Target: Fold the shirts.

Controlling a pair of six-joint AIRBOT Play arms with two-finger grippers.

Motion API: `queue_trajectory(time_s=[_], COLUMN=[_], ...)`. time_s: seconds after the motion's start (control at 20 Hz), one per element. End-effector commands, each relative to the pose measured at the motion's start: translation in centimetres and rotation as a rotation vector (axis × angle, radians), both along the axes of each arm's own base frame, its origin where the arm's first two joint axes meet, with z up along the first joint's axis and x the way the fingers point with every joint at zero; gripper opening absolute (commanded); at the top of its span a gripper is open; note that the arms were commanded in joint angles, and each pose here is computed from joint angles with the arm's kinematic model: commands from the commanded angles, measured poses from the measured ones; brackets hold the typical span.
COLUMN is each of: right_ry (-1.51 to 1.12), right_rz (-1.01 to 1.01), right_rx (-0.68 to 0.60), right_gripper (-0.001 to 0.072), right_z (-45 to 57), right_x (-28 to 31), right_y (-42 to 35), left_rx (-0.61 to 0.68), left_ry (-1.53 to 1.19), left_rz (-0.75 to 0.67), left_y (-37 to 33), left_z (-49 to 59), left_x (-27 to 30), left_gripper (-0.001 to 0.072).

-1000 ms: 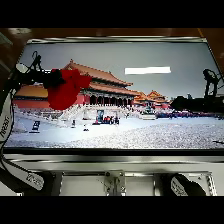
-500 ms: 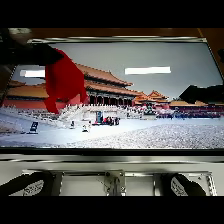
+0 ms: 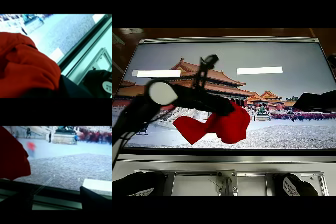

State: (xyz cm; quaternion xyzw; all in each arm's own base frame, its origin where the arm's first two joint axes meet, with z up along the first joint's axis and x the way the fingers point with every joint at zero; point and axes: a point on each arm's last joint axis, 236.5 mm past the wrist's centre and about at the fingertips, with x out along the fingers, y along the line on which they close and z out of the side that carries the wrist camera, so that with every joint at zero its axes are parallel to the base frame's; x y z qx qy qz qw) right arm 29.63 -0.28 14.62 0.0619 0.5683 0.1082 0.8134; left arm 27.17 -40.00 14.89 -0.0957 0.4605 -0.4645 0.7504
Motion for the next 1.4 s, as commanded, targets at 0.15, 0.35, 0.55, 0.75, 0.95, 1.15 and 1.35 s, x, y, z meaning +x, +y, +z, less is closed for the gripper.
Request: queue_trajectory(time_s=[0.15, 0.35, 0.55, 0.75, 0.95, 1.15, 1.35], right_ry=[0.024, 0.033, 0.193, 0.365, 0.527, 0.565, 0.570], right_rz=[-0.047, -0.098, -0.149, -0.147, -0.117, -0.124, -0.020], right_rx=[-0.067, -0.157, -0.028, 0.139, 0.217, 0.339, 0.324], right_gripper=[0.0691, 0.0692, 0.0691, 0.0692, 0.0693, 0.0693, 0.0693], right_z=[-0.4, -1.6, -7.9, -14.7, -18.7, -20.3, -21.1], right_x=[-0.3, -0.1, -2.7, -6.6, -11.3, -12.7, -13.4], right_y=[-1.8, -4.3, -3.8, -0.4, 2.1, 5.5, 8.0], left_rx=[0.092, 0.199, 0.363, 0.375, 0.350, 0.318, 0.348], left_ry=[0.225, 0.297, 0.415, 0.616, 0.660, 0.679, 0.716], left_rz=[0.006, 0.182, 0.417, 0.474, 0.462, 0.412, 0.379], left_y=[-3.0, 11.1, 26.4, 29.5, 25.8, 21.2, 20.1], left_z=[-8.4, -7.0, -8.8, -15.3, -20.9, -23.7, -25.7], left_x=[0.1, 7.4, 7.8, 4.0, 3.1, 3.4, 3.2], left_gripper=[0.0705, 0.0704, 0.0707, 0.0708, 0.0708, 0.0705, 0.0539])
